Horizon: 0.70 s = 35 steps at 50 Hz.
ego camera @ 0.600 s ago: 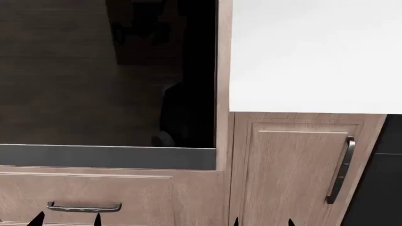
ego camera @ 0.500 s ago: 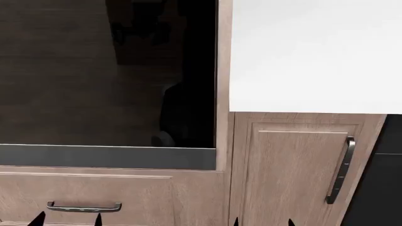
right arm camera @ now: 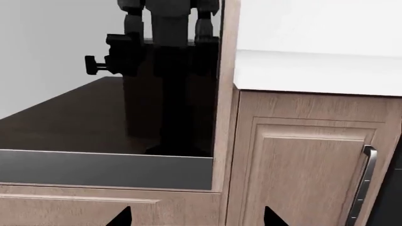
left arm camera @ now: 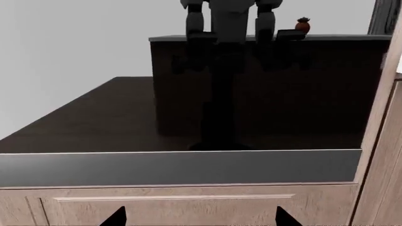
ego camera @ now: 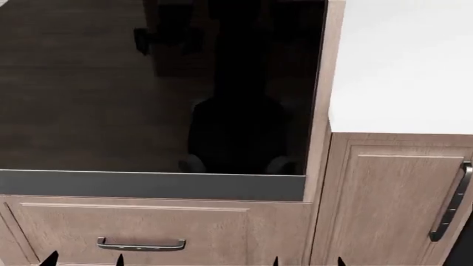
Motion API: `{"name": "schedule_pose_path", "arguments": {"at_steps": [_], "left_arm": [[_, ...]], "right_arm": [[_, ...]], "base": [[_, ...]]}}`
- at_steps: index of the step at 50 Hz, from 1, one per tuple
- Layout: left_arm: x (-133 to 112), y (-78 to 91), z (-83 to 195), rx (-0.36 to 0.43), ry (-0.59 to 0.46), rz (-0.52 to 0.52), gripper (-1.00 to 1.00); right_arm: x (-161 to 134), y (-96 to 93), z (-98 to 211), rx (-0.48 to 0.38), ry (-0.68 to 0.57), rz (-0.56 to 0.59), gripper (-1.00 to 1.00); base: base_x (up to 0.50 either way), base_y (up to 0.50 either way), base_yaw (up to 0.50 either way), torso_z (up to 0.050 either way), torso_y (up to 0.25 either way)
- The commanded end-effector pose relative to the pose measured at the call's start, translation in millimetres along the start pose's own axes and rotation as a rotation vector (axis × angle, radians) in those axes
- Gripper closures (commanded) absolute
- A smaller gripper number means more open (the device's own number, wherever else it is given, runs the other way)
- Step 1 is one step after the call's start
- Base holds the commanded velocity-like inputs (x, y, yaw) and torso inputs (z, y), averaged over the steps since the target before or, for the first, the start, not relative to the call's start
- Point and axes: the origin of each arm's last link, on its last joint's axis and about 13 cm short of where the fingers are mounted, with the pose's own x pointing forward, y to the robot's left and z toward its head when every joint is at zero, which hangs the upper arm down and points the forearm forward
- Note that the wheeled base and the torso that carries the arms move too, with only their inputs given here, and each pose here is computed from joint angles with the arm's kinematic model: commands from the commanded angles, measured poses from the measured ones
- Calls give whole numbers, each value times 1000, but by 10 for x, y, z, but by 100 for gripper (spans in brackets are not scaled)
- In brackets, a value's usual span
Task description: Close the microwave door
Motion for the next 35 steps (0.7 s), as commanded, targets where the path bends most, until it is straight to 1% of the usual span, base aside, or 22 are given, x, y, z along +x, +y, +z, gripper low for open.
{"name": "schedule_pose_path", "arguments": {"at_steps": [1, 35], "left_arm": [[1, 2, -11, 2, -1, -3, -100], [-11, 0, -4, 3, -7, -3, -100]], "right_arm": [[-4, 8, 3, -11, 0, 2, -100], [-11, 10, -6, -32, -6, 5, -100]], "base": [[0, 500, 0, 0, 0], [0, 500, 0, 0, 0]]}}
